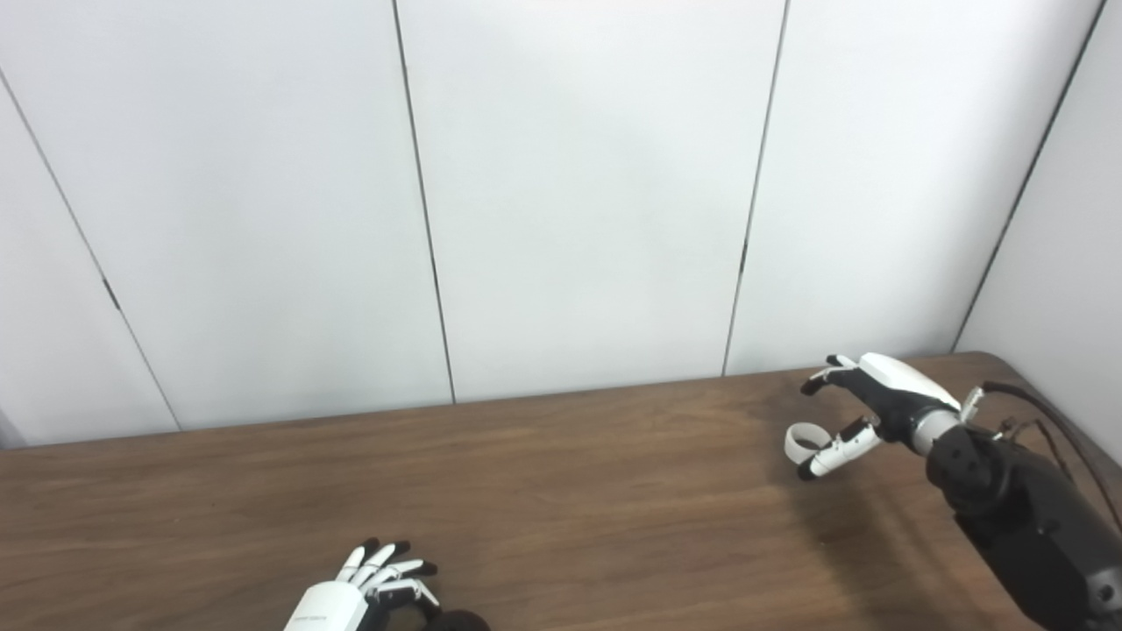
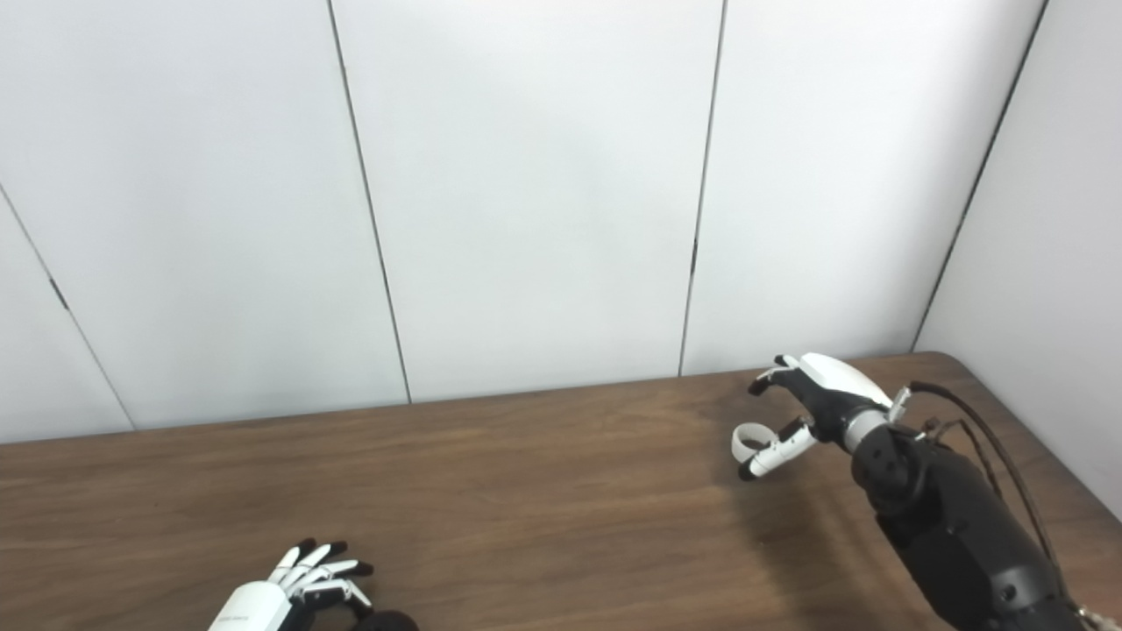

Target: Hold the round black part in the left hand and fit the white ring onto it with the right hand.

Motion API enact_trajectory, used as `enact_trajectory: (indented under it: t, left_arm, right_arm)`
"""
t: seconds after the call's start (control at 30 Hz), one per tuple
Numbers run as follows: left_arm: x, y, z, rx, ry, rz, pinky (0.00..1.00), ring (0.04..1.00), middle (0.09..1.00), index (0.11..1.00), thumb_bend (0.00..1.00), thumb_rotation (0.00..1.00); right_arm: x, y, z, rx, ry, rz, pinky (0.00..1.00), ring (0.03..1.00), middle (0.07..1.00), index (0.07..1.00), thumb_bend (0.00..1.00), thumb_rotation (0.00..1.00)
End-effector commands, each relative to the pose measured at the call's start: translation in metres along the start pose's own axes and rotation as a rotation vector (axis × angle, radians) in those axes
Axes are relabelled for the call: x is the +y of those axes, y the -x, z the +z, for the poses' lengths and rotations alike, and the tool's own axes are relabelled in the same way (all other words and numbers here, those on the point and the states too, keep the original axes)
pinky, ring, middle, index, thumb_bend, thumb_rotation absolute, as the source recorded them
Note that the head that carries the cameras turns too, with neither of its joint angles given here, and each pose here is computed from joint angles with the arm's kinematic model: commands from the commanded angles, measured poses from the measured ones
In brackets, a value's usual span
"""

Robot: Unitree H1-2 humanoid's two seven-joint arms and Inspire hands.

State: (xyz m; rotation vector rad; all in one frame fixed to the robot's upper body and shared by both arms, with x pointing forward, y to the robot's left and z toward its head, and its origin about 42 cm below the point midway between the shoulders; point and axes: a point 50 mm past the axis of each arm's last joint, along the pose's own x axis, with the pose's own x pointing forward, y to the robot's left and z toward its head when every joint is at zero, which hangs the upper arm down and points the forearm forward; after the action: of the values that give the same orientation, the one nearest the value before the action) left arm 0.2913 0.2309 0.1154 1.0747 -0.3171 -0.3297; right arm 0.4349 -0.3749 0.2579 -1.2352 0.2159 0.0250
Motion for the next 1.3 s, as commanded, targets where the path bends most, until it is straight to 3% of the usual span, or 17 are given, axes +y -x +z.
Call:
enact_trajectory:
  t: [0.0,0.9,1.27]
  left_arm:
    - [-0.010,0.013,0.000,0.009,-0.015,-0.088,1.00,0.934,0.811,0.481,0.52,0.04]
    - [-0.002,0.031,0.011,0.004,0.004,-0.089,1.00,0.940,0.812,0.481,0.52,0.04]
    - [0.003,0.042,0.014,0.008,0.006,-0.092,1.00,0.944,0.813,0.480,0.52,0.04]
  right_arm:
    - [-0.033,-0.003,0.008,-0.044,0.030,-0.105,0.98,1.000,1.000,0.818,0.93,0.27]
    - [-0.015,-0.003,0.001,-0.030,0.017,-0.005,1.00,1.000,1.000,0.804,0.96,0.30]
    - [-0.001,0.000,-0.003,-0.005,0.011,0.029,1.00,1.000,1.000,0.811,0.92,0.23]
